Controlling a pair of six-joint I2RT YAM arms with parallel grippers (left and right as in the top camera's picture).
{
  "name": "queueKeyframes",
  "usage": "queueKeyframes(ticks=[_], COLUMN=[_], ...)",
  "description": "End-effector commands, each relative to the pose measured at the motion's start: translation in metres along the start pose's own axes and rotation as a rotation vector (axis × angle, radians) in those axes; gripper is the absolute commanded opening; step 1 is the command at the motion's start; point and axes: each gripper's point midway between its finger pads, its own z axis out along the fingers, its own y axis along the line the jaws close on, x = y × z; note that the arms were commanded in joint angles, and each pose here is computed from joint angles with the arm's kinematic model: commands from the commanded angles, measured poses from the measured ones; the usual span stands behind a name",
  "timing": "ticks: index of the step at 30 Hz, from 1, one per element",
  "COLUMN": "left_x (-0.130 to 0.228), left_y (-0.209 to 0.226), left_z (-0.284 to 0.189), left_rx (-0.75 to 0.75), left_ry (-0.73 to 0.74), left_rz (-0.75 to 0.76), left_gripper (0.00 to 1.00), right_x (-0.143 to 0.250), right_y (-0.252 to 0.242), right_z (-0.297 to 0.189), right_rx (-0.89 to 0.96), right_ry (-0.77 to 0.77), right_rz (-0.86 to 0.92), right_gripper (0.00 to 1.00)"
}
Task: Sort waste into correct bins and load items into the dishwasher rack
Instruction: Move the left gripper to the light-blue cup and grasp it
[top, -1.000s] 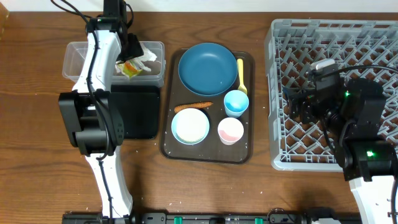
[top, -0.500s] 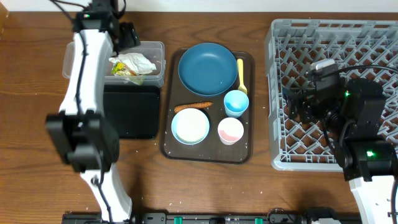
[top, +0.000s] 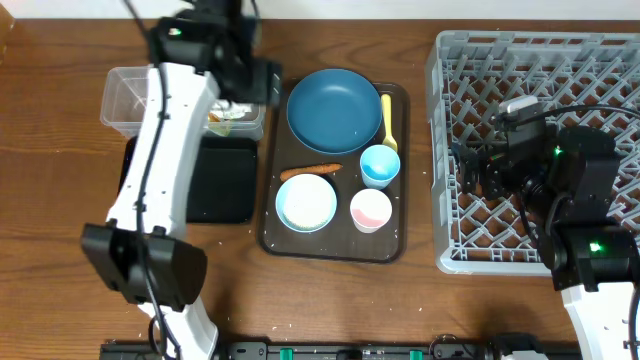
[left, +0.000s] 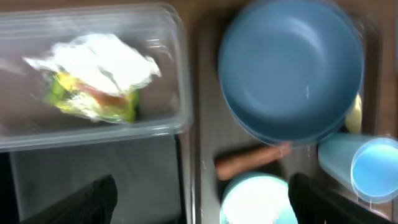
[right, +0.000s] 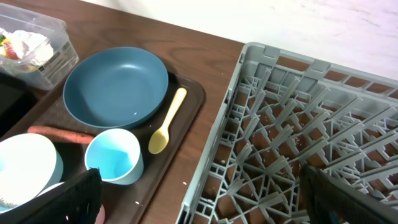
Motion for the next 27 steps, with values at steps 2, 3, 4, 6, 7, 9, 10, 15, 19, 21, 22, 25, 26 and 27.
queueKeyframes(ticks=[2, 3, 4, 6, 7, 9, 10, 15, 19, 21, 22, 25, 26, 27], left_x=[0.023, 0.029, 0.032, 0.035, 0.035, 0.034, 0.032, 0.034, 0.051, 0.061, 0.064, 0.073, 0.076, 0.078], left_y=[-0.019, -0.025, -0.03, -0.045, -0.052, -0.069, -0.078, -0.11, -0.141, -0.159, -0.163, -0.171, -0.174, -0.176], left_z=[0.004, 0.004, 0.004, 0.004, 0.004, 0.005, 0.006, 0.017, 0.025, 0.029, 0.033, 0.046, 0.051, 0.055], left_rx=[0.023, 0.026, 0.03, 0.04, 0.047, 0.063, 0.072, 0.106, 0.226, 0.301, 0.31, 0.308, 0.307, 0.306], left_ry=[0.093, 0.11, 0.12, 0.124, 0.118, 0.096, 0.081, 0.073, 0.135, 0.171, 0.184, 0.222, 0.235, 0.246], left_rz=[0.074, 0.088, 0.101, 0.136, 0.157, 0.2, 0.223, 0.296, 0.34, 0.382, 0.389, 0.407, 0.413, 0.418], left_gripper=[0.89, 0.9, 0.89, 0.9, 0.89, 0.89, 0.89, 0.89, 0.89, 0.89, 0.89, 0.89, 0.89, 0.89], right_x=[-0.01, -0.01, -0.01, -0.01, -0.01, -0.01, -0.01, -0.009, -0.009, -0.009, -0.009, -0.009, -0.009, -0.009], right_y=[-0.001, -0.001, -0.001, -0.001, -0.001, -0.001, -0.001, -0.001, -0.001, -0.001, -0.001, -0.001, -0.001, -0.001], right_z=[-0.004, -0.004, -0.004, -0.004, -0.004, -0.004, -0.004, -0.004, -0.004, -0.004, -0.004, -0.004, -0.004, -0.004], right_rx=[-0.001, -0.001, -0.001, -0.001, -0.001, -0.001, -0.002, -0.002, -0.003, -0.003, -0.003, -0.003, -0.003, -0.003], right_ry=[-0.024, -0.024, -0.024, -0.024, -0.025, -0.025, -0.025, -0.021, -0.018, -0.019, -0.019, -0.018, -0.018, -0.018], right_rz=[0.009, 0.009, 0.009, 0.013, 0.017, 0.029, 0.03, 0.031, 0.032, 0.032, 0.032, 0.032, 0.032, 0.032], right_gripper=[0.99, 0.99, 0.99, 0.99, 0.99, 0.99, 0.99, 0.99, 0.99, 0.99, 0.99, 0.99, 0.99, 0.99])
